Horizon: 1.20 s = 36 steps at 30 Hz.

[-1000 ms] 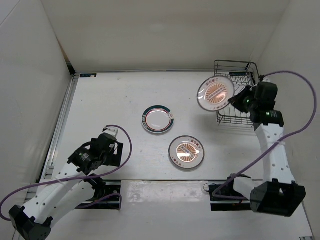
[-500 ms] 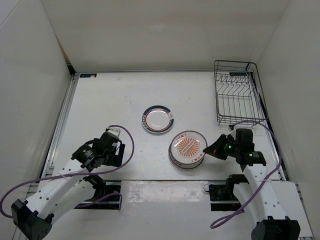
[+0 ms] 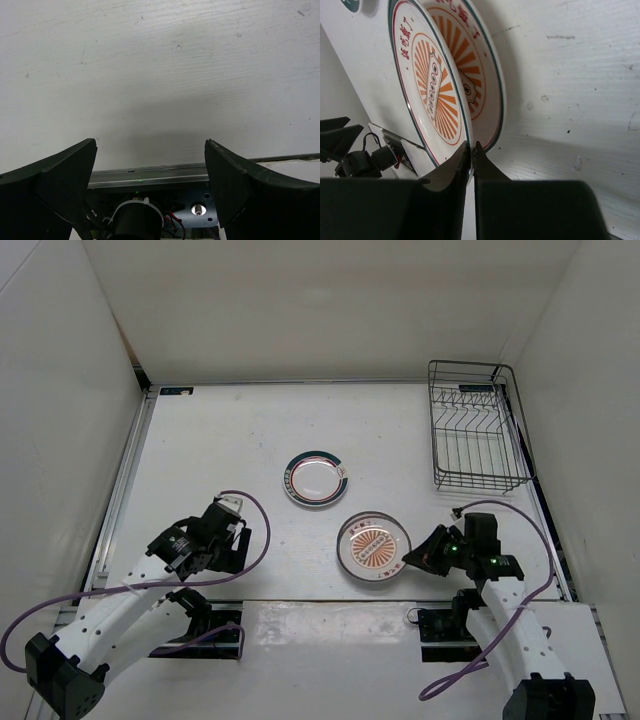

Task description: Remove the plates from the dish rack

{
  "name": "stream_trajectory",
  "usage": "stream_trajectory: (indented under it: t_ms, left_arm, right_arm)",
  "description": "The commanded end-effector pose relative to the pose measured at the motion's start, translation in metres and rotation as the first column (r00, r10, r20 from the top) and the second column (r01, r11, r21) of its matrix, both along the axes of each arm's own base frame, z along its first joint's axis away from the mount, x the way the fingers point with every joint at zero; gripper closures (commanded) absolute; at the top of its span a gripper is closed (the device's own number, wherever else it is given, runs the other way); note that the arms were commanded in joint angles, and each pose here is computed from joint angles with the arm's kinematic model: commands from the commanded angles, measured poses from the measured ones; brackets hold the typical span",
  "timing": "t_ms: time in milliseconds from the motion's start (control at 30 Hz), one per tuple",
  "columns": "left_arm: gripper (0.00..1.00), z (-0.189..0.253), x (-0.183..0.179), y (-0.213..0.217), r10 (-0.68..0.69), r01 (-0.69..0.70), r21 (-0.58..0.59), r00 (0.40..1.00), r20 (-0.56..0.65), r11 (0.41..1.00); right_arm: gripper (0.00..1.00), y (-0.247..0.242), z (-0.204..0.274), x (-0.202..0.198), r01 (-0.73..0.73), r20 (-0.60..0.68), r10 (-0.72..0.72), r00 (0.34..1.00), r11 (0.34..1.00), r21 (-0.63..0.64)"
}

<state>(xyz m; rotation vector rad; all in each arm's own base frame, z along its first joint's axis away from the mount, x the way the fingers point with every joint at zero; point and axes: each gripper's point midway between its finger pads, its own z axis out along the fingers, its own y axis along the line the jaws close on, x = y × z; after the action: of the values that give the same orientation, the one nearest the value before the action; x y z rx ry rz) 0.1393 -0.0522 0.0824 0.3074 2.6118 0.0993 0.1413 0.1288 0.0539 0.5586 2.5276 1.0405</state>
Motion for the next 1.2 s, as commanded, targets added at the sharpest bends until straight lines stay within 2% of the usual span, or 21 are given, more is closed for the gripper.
stream_trajectory:
  t_ms: [0,200,300,533,600,667,733,800,833,867,1167]
  left_arm:
    - [0.0,0.001,0.003,-0.003,-0.006,0.006,-0.011,1.0,0.012,1.0]
    - [0.0,0.0,0.002,-0.002,-0.005,0.005,-0.007,1.0,0.004,1.0]
    - [0.0,-0.001,0.002,-0.003,-0.005,0.005,-0.006,1.0,0.004,1.0]
    - [0.0,-0.001,0.002,-0.003,-0.007,0.007,-0.006,1.0,0.003,1.0]
    - [0.0,-0.001,0.001,-0.002,-0.007,0.007,-0.003,1.0,-0.001,1.0]
    - [0.0,0.0,0.002,-0.003,-0.006,0.006,-0.005,1.0,0.004,1.0]
    - [0.0,0.0,0.003,-0.003,-0.005,0.005,-0.009,1.0,0.007,1.0]
    - [0.0,-0.001,0.002,-0.002,-0.007,0.007,-0.003,1.0,-0.001,1.0]
    - [0.0,-0.001,0.002,-0.003,-0.008,0.008,-0.003,1.0,-0.001,1.0]
    - [0.0,0.0,0.002,-0.004,-0.009,0.009,-0.005,1.0,0.0,1.0]
    - [0.0,-0.001,0.003,-0.003,-0.008,0.008,-0.006,1.0,0.004,1.0]
  right_arm:
    - [0.84,0.003,-0.002,0.002,0.003,0.02,-0.004,1.0,1.0,0.019]
    - [0.61,0.0,-0.009,0.0,0.022,0.005,-0.022,1.0,1.0,0.004]
    - [0.56,-0.004,-0.013,-0.008,0.026,-0.046,-0.027,0.999,0.999,-0.022]
    - [0.53,-0.024,-0.015,-0.025,0.042,-0.217,-0.079,0.973,0.985,-0.17]
    - [0.53,-0.031,-0.006,-0.024,0.056,-0.215,-0.103,0.971,0.975,-0.214]
    - [0.53,-0.031,0.007,-0.015,0.069,-0.143,-0.1,0.985,0.976,-0.209]
    - [0.64,-0.027,0.019,-0.002,0.076,-0.06,-0.087,0.994,0.982,-0.176]
    - [0.8,-0.02,0.02,-0.006,0.053,-0.088,-0.065,0.994,0.989,-0.138]
    - [0.95,-0.017,0.019,-0.009,0.043,-0.101,-0.055,0.993,0.992,-0.122]
    - [1.0,-0.016,0.015,-0.012,0.031,-0.12,-0.045,0.992,0.993,-0.115]
    - [1.0,-0.009,-0.008,-0.026,0.036,-0.159,-0.047,0.986,0.997,-0.067]
